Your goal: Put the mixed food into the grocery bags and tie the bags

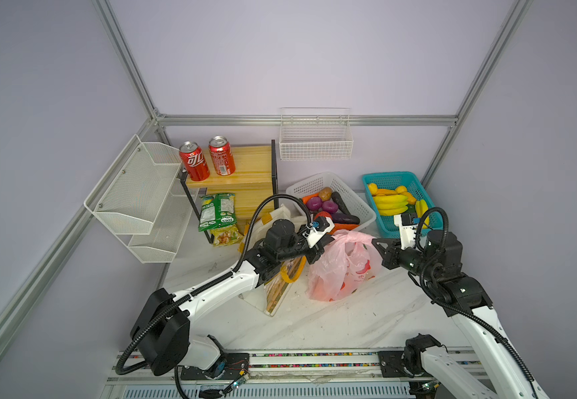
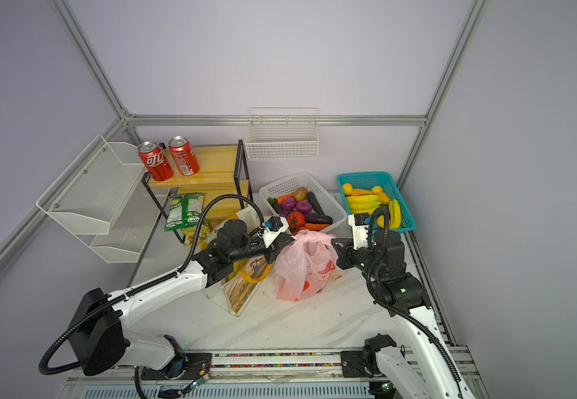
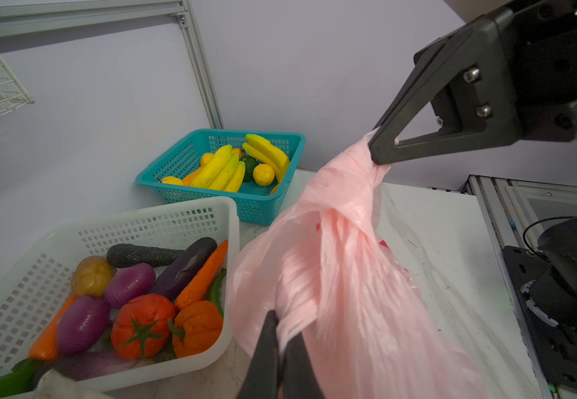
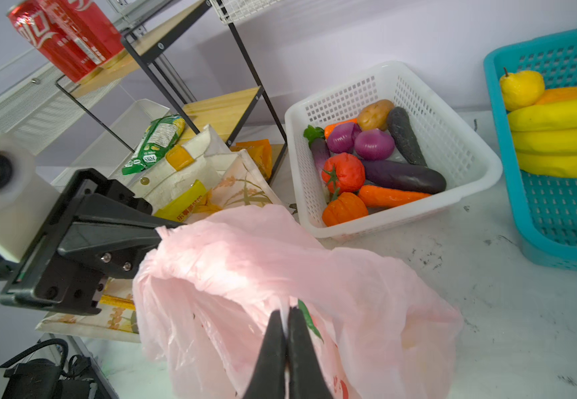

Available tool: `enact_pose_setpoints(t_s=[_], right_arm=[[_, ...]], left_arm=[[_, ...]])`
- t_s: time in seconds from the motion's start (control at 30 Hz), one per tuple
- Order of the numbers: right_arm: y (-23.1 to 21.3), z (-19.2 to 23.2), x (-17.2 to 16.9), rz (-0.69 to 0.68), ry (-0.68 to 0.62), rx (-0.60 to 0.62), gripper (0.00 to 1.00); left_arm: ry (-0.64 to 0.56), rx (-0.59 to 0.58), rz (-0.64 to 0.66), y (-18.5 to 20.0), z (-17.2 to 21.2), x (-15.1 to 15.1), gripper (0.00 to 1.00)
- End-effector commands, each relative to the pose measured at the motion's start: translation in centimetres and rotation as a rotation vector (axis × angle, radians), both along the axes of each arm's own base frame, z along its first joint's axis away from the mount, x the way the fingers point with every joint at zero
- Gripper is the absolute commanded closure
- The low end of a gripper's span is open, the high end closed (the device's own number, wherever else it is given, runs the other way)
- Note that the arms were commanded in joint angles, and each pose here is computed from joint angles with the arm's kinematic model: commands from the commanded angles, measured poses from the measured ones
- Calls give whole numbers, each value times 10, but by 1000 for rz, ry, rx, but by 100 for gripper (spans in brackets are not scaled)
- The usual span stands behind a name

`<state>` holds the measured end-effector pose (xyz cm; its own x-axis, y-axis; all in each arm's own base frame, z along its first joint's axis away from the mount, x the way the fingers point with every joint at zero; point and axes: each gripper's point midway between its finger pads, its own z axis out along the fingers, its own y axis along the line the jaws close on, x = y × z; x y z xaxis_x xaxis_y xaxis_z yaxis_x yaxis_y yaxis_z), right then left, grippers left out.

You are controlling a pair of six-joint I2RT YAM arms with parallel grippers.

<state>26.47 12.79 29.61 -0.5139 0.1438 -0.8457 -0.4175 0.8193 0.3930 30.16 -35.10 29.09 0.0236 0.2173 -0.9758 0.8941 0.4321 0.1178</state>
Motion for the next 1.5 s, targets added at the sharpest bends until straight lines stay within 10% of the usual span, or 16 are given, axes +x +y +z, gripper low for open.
enact_pose_setpoints(t_s=[0.0, 0.83, 1.47], right_arm=[[-16, -20, 5, -106, 80, -37, 100], [-40, -77, -5, -354, 305, 138, 100], [-51, -67, 9, -425, 271, 166, 100]], left_arm=[[-44, -1, 96, 10, 16, 15, 100], [-208, 245, 389, 50, 13, 75, 100], [-313, 266, 322, 27, 38, 81, 100]])
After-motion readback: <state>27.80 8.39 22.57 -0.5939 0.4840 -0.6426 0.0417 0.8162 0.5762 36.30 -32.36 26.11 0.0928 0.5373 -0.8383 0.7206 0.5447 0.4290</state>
